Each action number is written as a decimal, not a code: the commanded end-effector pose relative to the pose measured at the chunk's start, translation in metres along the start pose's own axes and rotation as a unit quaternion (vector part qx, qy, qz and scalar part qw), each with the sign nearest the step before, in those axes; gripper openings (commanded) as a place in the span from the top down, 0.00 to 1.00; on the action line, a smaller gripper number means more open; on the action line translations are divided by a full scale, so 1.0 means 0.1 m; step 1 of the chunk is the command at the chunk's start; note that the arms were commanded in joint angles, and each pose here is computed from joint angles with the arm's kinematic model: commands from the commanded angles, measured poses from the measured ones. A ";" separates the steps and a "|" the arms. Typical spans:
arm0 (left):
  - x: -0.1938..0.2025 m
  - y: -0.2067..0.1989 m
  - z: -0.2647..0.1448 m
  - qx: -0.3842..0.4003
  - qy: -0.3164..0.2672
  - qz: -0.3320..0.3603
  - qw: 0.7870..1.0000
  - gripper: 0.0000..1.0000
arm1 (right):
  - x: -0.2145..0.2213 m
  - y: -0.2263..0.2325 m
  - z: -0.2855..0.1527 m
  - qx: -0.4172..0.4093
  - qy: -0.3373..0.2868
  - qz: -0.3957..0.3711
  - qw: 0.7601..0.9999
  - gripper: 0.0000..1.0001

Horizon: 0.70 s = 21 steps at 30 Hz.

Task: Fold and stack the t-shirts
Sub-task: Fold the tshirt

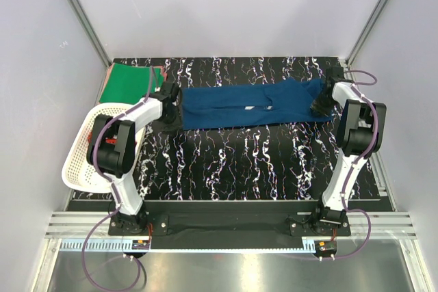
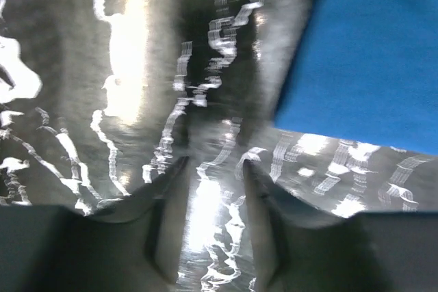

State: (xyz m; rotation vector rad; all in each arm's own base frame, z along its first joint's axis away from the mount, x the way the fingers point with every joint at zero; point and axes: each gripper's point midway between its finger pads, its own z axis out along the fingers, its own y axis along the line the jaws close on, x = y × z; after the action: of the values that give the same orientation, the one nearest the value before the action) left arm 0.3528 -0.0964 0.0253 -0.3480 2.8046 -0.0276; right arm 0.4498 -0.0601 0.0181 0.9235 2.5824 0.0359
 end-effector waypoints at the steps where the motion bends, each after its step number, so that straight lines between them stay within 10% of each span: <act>1: -0.33 -0.35 -0.31 0.087 -0.064 0.003 0.994 0.56 | -0.23 0.09 -0.02 -0.019 -0.025 -0.006 0.999 0.73; 16: -0.41 -0.51 0.22 0.089 -0.052 -0.036 0.994 0.50 | -0.27 0.17 -0.33 -0.044 -0.039 0.010 0.998 0.70; 21: -0.34 -0.41 0.28 0.061 -0.036 -0.037 0.997 0.94 | -0.25 0.05 -0.28 -0.017 -0.044 0.007 0.999 0.70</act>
State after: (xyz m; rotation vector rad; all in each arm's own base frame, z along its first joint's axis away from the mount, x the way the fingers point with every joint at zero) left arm 0.4035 -0.1318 0.0188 -0.4042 2.6799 -0.2444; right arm 0.4579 -0.0587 0.0333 0.9136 2.5455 0.0810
